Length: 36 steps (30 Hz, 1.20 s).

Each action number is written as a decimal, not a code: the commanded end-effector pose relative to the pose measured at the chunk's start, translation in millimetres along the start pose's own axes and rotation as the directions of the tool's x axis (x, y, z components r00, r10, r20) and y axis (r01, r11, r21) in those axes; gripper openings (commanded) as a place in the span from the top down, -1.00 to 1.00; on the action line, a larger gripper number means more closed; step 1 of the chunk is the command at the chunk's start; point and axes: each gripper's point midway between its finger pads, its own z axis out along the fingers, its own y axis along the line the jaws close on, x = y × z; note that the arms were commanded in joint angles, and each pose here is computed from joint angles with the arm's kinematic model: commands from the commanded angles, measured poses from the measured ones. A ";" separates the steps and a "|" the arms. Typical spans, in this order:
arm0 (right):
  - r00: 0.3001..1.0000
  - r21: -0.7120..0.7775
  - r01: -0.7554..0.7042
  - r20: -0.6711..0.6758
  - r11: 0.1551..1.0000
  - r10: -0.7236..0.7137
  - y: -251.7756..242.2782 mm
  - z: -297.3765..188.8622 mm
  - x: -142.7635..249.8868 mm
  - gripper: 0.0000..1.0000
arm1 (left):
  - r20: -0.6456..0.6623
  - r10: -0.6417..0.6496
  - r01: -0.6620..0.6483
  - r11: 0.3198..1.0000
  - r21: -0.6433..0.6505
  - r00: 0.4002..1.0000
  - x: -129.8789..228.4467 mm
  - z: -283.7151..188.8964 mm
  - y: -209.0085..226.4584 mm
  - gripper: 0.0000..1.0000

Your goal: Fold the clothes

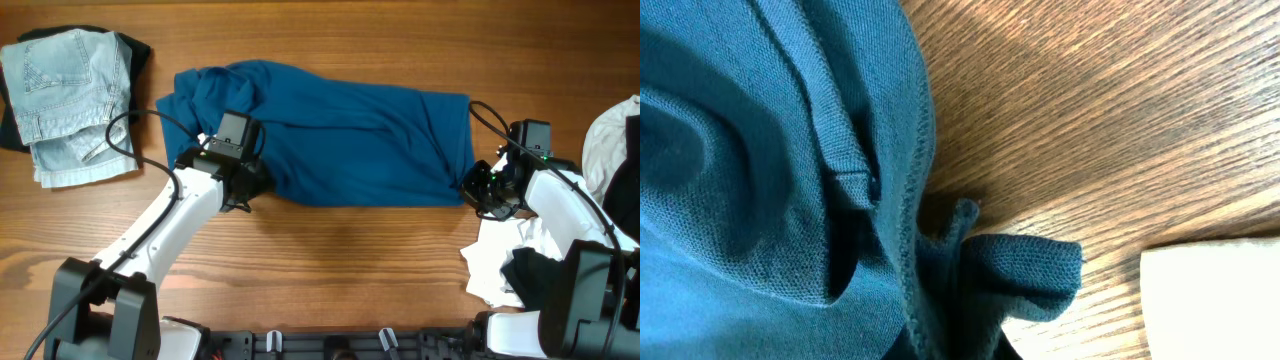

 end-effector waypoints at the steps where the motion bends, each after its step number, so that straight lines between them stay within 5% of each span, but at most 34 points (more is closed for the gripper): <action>1: 1.000 -0.026 0.025 -0.002 0.999 -0.025 4.3 -2.8 2.4 0.92 | 0.044 -0.045 0.048 0.997 -0.052 0.998 -16.4 9.6 17.2 -0.36; 6: 1.000 -0.024 0.023 -0.005 0.999 -0.023 3.9 -2.9 3.1 0.91 | 0.003 -0.070 0.070 0.993 -0.093 0.998 -15.2 29.9 27.3 -0.36; 9: 1.000 -0.024 0.023 -0.006 0.999 -0.023 3.8 -2.8 3.2 0.91 | -0.018 -0.069 0.067 0.992 -0.107 0.997 -11.9 39.6 28.7 -0.17; 10: 1.000 -0.022 0.023 -0.009 0.999 -0.023 3.4 -2.8 3.9 0.91 | -0.020 -0.070 0.067 0.992 -0.105 0.997 -11.9 41.2 28.0 0.02; 12: 1.000 -0.020 0.022 -0.012 1.000 -0.022 2.9 -2.8 4.8 0.92 | -0.010 -0.070 0.069 0.993 -0.095 0.998 -14.6 41.6 25.6 0.86; 13: 1.000 -0.021 0.022 -0.011 1.000 -0.023 3.0 -2.9 4.6 0.91 | -0.004 -0.070 0.070 0.994 -0.089 0.998 -16.0 41.7 24.5 0.92; 25: 0.999 -0.026 0.032 -0.002 0.999 -0.033 4.6 -3.5 2.2 0.91 | -0.045 -0.070 0.069 0.997 -0.027 0.997 -8.5 33.0 13.7 0.92; 36: 0.993 -0.085 0.059 0.111 0.995 -0.049 27.4 -17.4 -31.3 0.92 | 0.172 -0.082 0.072 0.995 0.068 0.982 -20.8 -74.7 26.9 0.92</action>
